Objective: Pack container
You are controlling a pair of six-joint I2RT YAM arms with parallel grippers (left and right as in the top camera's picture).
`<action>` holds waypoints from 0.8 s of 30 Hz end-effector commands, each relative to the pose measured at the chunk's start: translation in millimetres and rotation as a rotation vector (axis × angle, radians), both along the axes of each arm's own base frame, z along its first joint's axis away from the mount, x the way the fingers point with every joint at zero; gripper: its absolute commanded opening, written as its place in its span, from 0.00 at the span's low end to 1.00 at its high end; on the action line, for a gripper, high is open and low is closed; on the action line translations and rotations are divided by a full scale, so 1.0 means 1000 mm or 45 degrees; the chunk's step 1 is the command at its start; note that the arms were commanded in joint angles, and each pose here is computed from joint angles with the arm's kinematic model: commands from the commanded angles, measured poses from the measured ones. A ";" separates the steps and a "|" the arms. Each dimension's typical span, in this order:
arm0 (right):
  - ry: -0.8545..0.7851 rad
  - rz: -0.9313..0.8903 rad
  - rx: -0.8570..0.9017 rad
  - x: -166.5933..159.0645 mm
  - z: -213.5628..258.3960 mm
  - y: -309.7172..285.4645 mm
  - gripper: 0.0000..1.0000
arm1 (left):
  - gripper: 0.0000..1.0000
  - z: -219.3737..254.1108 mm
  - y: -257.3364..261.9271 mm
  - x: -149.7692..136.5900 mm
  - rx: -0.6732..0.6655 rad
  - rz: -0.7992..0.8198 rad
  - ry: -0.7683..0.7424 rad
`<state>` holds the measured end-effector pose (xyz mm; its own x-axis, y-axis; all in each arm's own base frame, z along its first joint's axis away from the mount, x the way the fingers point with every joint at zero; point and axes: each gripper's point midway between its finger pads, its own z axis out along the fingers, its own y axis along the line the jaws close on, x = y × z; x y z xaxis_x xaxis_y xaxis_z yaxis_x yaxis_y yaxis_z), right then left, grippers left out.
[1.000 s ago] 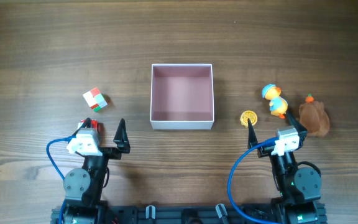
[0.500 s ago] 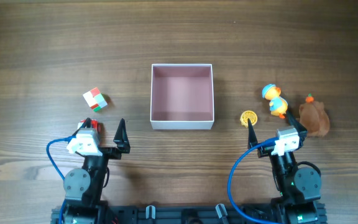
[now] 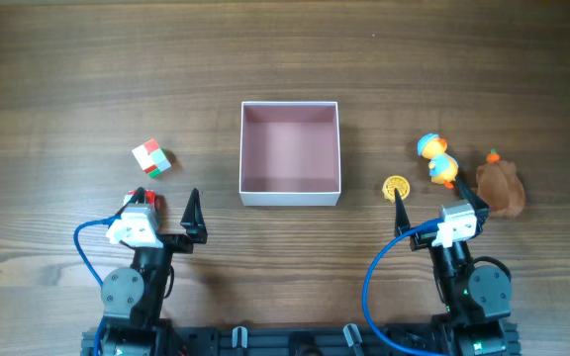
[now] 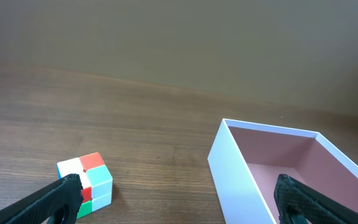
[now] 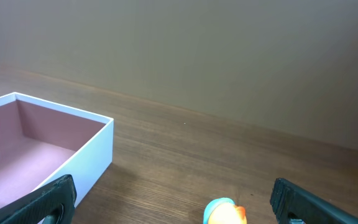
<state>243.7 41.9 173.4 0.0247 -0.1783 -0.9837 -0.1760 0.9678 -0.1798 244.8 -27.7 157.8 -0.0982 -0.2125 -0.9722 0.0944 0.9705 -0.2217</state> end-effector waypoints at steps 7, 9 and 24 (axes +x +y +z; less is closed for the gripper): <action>0.122 0.124 0.392 -0.003 0.002 0.018 1.00 | 0.99 0.012 0.002 -0.001 -0.126 0.014 -0.011; 0.155 0.149 0.420 -0.003 0.017 0.022 1.00 | 0.99 0.026 0.005 -0.004 -0.148 0.039 0.013; 1.173 0.025 0.319 0.054 0.026 0.040 1.00 | 1.00 0.087 0.028 0.061 -0.051 0.285 0.986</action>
<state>294.8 76.3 203.6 -0.7223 0.0311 -0.6909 -0.1748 0.9584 0.2258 293.1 -6.9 245.8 -0.6177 -0.3082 -0.7235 -0.2376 0.9502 -0.2019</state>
